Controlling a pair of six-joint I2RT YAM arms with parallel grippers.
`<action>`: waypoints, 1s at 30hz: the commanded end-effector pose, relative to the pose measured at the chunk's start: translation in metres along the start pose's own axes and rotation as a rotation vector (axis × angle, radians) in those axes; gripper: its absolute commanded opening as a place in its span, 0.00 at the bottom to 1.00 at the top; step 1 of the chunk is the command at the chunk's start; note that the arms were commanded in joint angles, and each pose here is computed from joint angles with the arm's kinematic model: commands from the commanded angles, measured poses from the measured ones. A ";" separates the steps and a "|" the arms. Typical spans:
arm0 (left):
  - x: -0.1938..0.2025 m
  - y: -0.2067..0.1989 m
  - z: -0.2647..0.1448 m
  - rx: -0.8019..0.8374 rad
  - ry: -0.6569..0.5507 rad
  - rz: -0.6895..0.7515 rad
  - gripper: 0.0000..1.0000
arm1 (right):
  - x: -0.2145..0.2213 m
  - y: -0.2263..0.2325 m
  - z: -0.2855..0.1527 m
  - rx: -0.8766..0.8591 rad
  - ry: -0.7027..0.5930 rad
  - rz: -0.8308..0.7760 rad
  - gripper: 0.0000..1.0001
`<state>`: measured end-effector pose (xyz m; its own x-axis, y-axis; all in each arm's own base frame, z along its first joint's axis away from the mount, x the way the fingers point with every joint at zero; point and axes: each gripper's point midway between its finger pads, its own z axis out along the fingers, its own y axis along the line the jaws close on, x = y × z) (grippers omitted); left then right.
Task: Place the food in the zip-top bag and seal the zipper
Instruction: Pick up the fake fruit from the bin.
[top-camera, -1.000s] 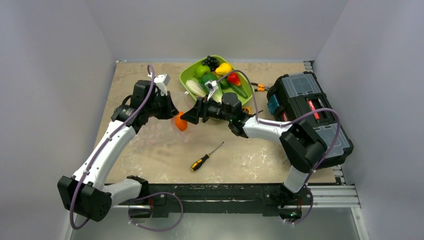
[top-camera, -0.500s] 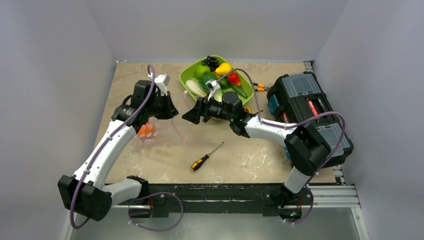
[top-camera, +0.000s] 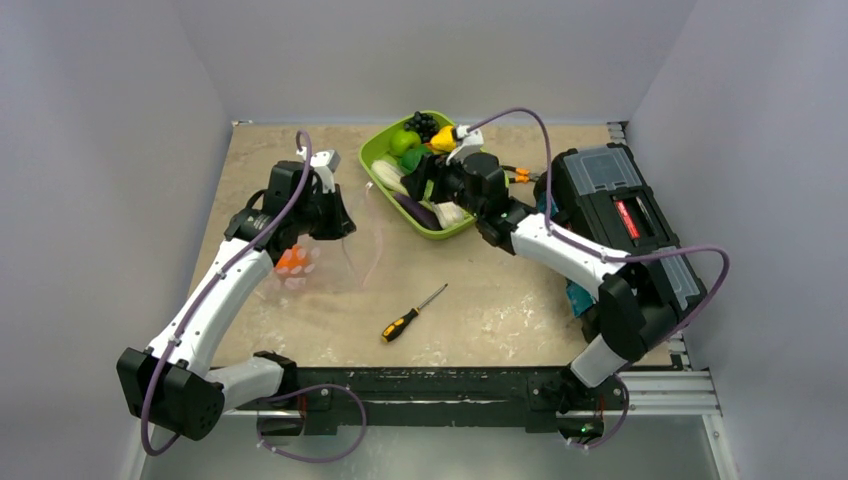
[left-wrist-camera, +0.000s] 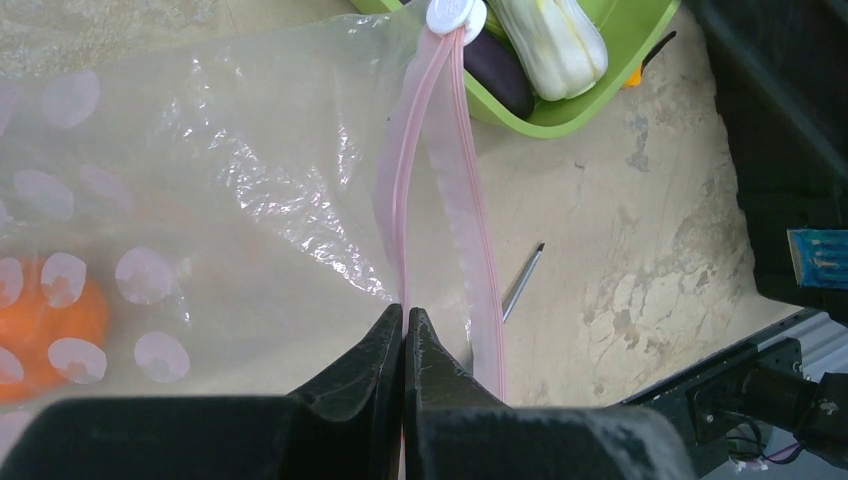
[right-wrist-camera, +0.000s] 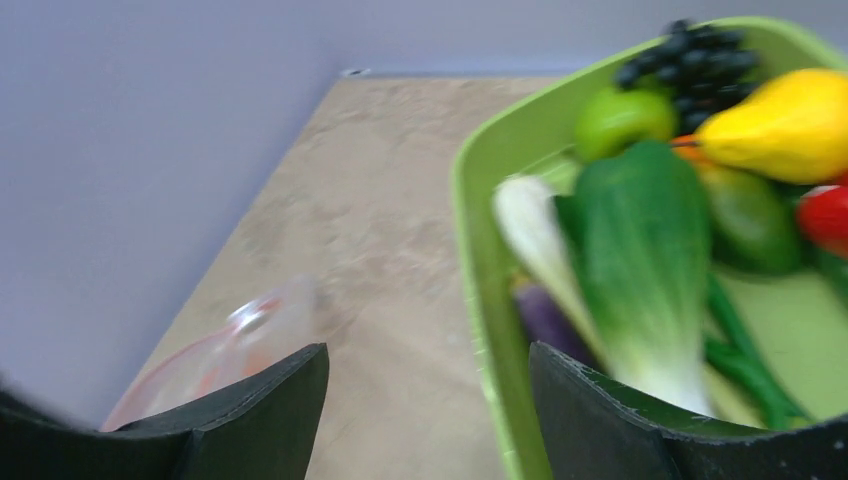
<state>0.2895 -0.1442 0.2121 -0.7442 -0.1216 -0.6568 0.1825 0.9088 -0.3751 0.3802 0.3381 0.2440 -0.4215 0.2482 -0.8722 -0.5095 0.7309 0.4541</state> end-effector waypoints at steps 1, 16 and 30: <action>-0.015 -0.002 -0.007 0.000 -0.050 0.014 0.00 | -0.033 -0.074 0.014 0.274 -0.046 -0.013 0.74; -0.016 -0.003 -0.009 0.005 -0.051 0.019 0.00 | -0.042 -0.206 0.083 0.771 0.064 -0.396 0.76; -0.014 -0.004 -0.005 0.017 -0.027 0.008 0.00 | -0.021 -0.261 0.101 0.945 0.137 -0.619 0.75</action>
<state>0.2890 -0.1426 0.2108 -0.7459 -0.1146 -0.6561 0.1819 0.9126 -0.3663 0.5853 0.2178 0.1022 -0.4469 -0.3087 -0.8397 0.0294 0.9330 -0.3586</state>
